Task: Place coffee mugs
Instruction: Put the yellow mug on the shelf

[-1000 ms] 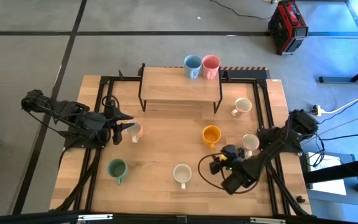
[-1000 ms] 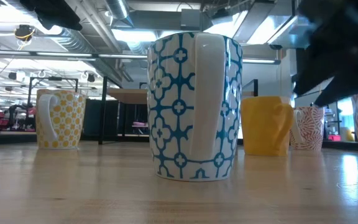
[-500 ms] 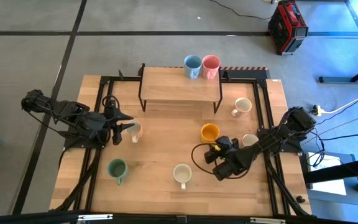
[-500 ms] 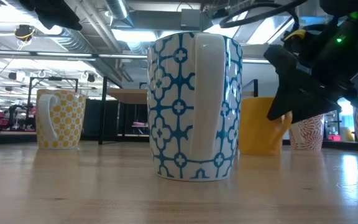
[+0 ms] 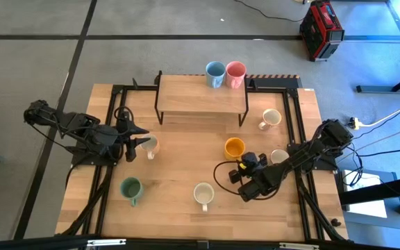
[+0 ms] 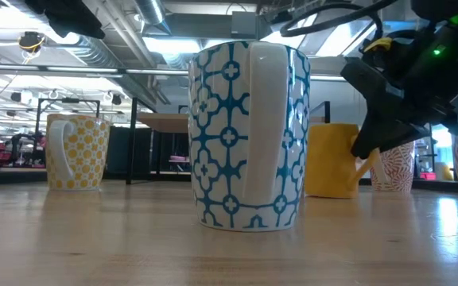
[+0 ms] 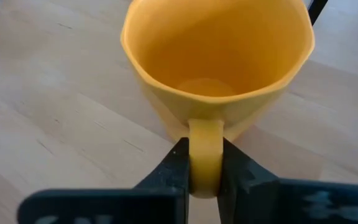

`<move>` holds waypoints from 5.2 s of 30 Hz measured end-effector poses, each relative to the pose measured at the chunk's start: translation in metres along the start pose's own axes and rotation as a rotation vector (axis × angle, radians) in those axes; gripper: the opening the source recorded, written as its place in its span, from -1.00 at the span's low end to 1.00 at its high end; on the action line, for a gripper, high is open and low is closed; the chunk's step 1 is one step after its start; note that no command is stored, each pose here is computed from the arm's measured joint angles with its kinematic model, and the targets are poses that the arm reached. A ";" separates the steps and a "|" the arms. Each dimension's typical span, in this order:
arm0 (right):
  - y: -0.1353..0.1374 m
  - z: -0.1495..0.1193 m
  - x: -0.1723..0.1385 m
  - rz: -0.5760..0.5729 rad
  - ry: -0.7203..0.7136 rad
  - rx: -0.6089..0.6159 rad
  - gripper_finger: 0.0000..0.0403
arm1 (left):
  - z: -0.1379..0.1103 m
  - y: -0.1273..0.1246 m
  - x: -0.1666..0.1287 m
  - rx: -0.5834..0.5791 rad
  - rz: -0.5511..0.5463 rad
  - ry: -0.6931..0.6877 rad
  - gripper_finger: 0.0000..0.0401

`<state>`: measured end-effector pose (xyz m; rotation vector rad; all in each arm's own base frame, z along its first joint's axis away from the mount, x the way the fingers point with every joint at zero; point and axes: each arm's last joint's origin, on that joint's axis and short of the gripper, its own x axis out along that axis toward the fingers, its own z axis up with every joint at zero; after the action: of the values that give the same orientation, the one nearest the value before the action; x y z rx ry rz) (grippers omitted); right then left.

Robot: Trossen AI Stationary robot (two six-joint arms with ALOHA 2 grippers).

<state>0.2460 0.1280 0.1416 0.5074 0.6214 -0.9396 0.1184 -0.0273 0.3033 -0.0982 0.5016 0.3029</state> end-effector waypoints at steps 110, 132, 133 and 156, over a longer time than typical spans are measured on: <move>0.079 0.325 0.128 -0.157 -0.237 0.157 -0.86 | 0.000 -0.007 0.011 0.037 0.037 0.032 -0.39; 0.068 0.327 0.152 -0.188 -0.207 0.234 -0.84 | 0.000 -0.007 0.011 0.036 0.043 0.029 -0.39; 0.067 0.327 0.153 -0.189 -0.207 0.238 -0.84 | 0.000 -0.007 0.011 0.037 0.043 0.030 -0.39; 0.066 0.330 0.152 -0.187 -0.213 0.200 -0.39 | 0.000 -0.007 0.011 0.037 0.044 0.029 -0.39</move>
<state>0.4576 -0.1397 0.2827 0.5244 0.3878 -1.2234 0.1300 -0.0308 0.2977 -0.0563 0.5388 0.3351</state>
